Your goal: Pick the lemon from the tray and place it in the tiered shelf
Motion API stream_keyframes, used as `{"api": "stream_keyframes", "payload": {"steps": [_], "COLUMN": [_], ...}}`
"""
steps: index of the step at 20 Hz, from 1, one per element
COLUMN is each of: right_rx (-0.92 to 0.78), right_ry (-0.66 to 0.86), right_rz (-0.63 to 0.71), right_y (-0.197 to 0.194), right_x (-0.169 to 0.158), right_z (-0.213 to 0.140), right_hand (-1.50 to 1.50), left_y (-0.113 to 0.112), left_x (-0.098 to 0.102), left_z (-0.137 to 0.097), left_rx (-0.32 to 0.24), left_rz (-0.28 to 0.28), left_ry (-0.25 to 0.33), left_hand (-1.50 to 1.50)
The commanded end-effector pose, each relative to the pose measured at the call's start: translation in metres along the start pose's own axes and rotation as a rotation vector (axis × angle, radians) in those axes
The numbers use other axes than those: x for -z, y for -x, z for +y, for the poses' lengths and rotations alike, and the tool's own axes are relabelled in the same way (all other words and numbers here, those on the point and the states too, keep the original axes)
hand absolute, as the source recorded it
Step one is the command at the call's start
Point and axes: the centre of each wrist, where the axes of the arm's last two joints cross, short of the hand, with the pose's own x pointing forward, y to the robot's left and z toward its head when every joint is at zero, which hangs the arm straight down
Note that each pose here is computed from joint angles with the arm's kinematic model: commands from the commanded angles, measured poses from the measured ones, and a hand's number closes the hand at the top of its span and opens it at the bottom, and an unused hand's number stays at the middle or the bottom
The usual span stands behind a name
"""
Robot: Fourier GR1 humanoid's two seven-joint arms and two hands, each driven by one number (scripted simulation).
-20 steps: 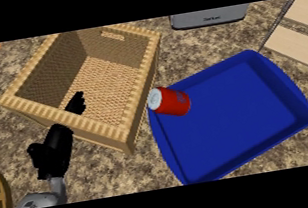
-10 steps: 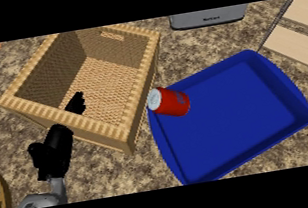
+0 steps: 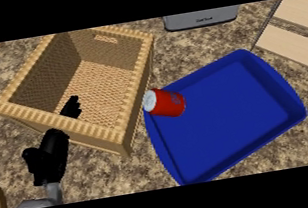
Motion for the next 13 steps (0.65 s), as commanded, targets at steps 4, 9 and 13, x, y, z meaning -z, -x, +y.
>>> {"api": "stream_keyframes", "payload": {"steps": [4, 9, 13], "right_rx": [-0.121, -0.226, -0.182], "right_ry": [-0.054, -0.102, -0.131], "right_rz": [0.131, 0.106, 0.114], "right_y": [0.013, 0.040, 0.048], "right_x": [0.012, 0.005, 0.004], "right_z": [-0.071, -0.116, -0.172], "right_hand": [-1.50, -1.50, -1.50], "left_y": [-0.001, -0.015, 0.000], "left_x": [0.001, 0.008, -0.004], "left_z": [0.010, 0.011, 0.016], "left_rx": [0.064, 0.068, 0.051], "left_rz": [-0.038, -0.046, -0.045], "left_ry": [0.012, -0.020, -0.020], "left_hand": [0.00, 0.00, 0.00]}}
